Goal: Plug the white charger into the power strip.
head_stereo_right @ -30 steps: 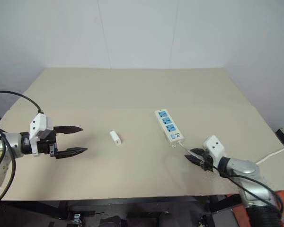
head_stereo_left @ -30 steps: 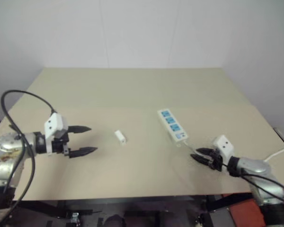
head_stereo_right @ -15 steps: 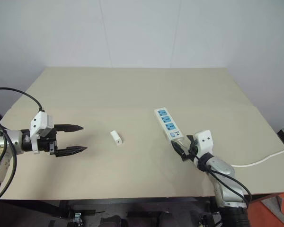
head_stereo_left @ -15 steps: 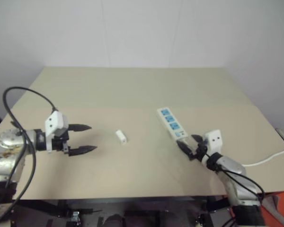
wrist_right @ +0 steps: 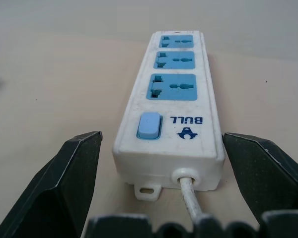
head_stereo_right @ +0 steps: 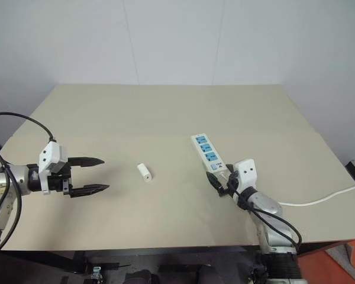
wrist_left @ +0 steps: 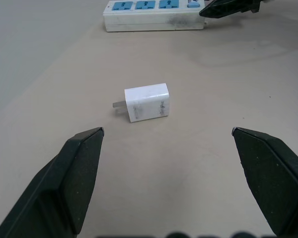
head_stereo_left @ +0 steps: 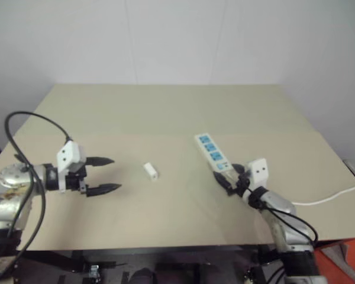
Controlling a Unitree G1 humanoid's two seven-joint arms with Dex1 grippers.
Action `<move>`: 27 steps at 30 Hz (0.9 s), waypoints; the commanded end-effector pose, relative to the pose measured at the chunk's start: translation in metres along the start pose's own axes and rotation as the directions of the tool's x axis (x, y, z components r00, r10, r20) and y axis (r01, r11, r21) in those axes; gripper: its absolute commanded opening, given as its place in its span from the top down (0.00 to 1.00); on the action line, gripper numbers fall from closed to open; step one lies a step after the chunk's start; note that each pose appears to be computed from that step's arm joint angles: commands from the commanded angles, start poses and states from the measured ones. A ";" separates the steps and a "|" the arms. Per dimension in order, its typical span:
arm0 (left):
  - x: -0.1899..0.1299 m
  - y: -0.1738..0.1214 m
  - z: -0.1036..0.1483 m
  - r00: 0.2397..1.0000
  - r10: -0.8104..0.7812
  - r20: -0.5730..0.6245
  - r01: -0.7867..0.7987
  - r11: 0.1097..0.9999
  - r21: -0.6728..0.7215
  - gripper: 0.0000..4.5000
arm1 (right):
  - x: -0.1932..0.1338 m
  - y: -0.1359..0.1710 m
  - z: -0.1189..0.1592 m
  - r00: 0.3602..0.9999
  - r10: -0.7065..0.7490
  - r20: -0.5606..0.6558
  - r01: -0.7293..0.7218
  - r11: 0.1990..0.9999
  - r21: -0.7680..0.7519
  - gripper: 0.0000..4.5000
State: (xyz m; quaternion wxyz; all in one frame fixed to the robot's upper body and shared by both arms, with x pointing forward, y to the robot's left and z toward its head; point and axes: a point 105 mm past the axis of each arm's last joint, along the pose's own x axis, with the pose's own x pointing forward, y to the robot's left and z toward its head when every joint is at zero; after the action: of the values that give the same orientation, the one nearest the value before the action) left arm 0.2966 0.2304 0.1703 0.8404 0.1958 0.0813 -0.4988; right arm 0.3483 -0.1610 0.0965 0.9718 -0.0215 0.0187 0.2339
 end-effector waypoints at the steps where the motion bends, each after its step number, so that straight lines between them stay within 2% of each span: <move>1: -0.002 0.002 0.010 1.000 0.015 0.021 -0.016 0.999 0.052 0.00 | 0.006 0.001 0.011 0.999 -0.015 0.052 0.017 1.000 -0.026 0.00; 16: 0.000 0.004 0.016 0.999 0.021 0.041 -0.024 0.997 0.068 0.00 | 0.017 0.000 -0.005 0.995 -0.089 0.040 0.088 0.996 0.021 0.00; 21: 0.005 0.004 0.025 0.997 0.010 0.076 -0.016 0.997 0.082 0.00 | 0.018 -0.003 -0.008 0.994 -0.104 0.037 0.103 0.994 0.035 0.24; 23: 0.010 0.004 0.032 0.998 -0.012 0.069 0.004 0.993 0.117 0.00 | 0.018 -0.003 -0.010 0.994 -0.103 0.030 0.103 0.994 0.028 0.24; 27: 0.028 0.008 0.050 0.994 -0.106 -0.041 0.113 0.957 0.266 0.00 | 0.018 -0.002 -0.012 0.997 -0.081 0.014 0.081 0.997 0.004 0.24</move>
State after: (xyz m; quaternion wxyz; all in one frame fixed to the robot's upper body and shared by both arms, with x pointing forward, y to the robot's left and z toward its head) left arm 0.3130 0.1964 0.1981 0.7993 0.2645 0.0404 -0.5380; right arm 0.3641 -0.1529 0.0827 0.9810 -0.0121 0.0136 0.1932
